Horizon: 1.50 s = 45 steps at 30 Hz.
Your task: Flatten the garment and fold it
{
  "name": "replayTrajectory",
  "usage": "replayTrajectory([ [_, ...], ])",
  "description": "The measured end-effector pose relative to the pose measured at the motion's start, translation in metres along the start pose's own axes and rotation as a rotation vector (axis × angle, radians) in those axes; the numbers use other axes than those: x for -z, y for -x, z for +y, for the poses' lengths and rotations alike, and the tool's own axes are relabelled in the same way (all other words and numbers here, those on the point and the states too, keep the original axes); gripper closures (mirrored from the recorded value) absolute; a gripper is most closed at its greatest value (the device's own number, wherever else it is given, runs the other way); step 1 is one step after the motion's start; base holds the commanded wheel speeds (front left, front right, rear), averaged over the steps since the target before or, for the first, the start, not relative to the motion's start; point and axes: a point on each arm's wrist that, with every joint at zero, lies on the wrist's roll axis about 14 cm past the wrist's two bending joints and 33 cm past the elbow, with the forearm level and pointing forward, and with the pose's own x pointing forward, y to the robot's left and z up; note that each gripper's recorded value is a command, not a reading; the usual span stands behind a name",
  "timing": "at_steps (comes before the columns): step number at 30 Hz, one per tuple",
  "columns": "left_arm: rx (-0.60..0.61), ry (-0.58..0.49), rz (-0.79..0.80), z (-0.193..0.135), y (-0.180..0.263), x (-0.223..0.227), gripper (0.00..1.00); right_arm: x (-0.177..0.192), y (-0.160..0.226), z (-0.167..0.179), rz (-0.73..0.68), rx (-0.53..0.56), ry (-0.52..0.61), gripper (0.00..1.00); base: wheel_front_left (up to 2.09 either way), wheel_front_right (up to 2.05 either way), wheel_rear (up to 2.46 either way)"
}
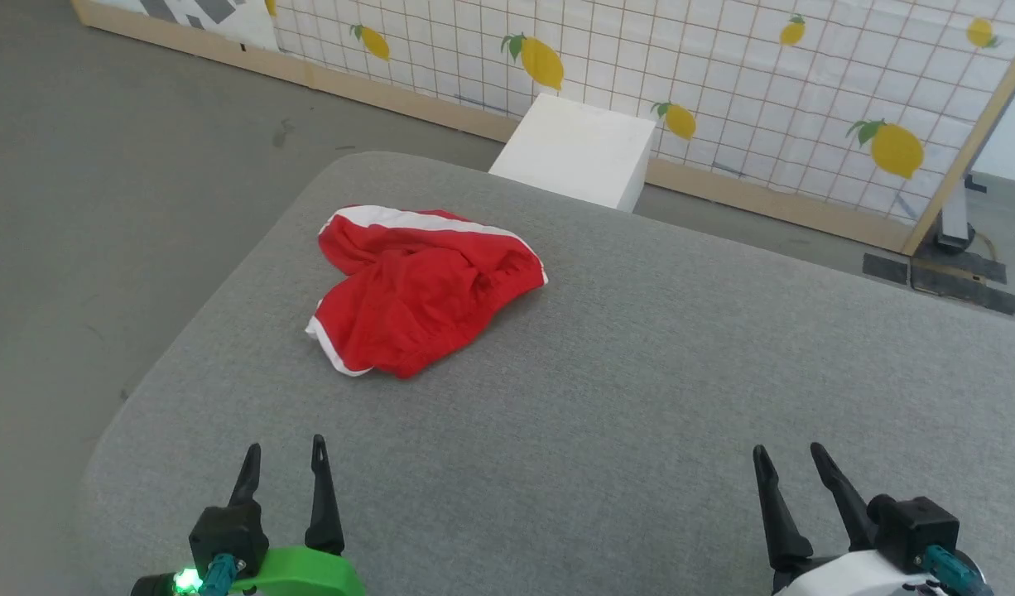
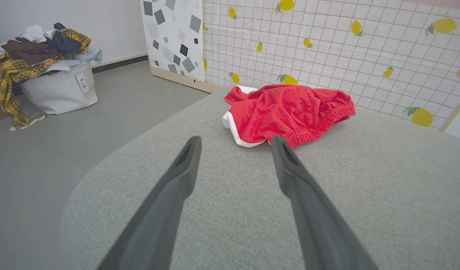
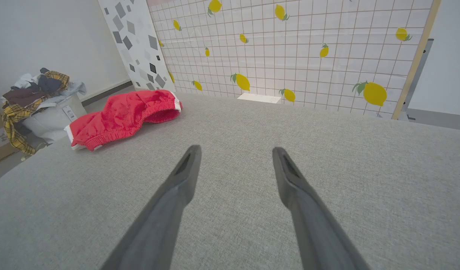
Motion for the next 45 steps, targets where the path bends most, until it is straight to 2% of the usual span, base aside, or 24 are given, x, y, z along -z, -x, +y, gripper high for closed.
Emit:
replayTrajectory([
  [14, -0.063, 0.0, -0.029, 0.018, 0.01, -0.003, 0.0, -0.001, -0.005, 0.013, -0.013, -0.043, 0.01, 0.0, 0.0, 0.0, 0.0],
  [27, -0.037, 0.005, 0.008, 0.013, 0.004, 0.005, 0.0, -0.003, -0.006, 0.007, -0.022, -0.026, 0.016, 0.0, 0.0, 0.0, 0.0],
  [31, 0.028, 0.01, 0.003, 0.004, -0.027, -0.012, 0.0, -0.009, -0.01, 0.004, -0.039, -0.024, 0.023, 0.0, 0.0, 0.0, 0.0],
  [33, 0.069, 0.057, 0.025, -0.004, -0.05, -0.022, 0.0, -0.014, -0.014, 0.003, -0.05, -0.023, 0.03, 0.0, 0.0, 0.0, 0.0],
  [39, 0.204, 0.033, 0.037, -0.032, -0.121, -0.064, 0.0, -0.024, -0.025, -0.009, -0.066, 0.001, 0.041, 0.0, 0.0, 0.0, 0.0],
  [41, 0.235, 0.025, 0.101, -0.044, -0.143, -0.063, 0.0, -0.023, -0.026, -0.017, -0.062, 0.021, 0.035, 0.0, 0.0, 0.0, 0.0],
  [45, 0.271, 0.003, 0.313, -0.058, -0.171, -0.031, 0.0, -0.016, -0.024, -0.035, -0.041, 0.07, 0.029, 0.0, 0.0, 0.0, 0.0],
])
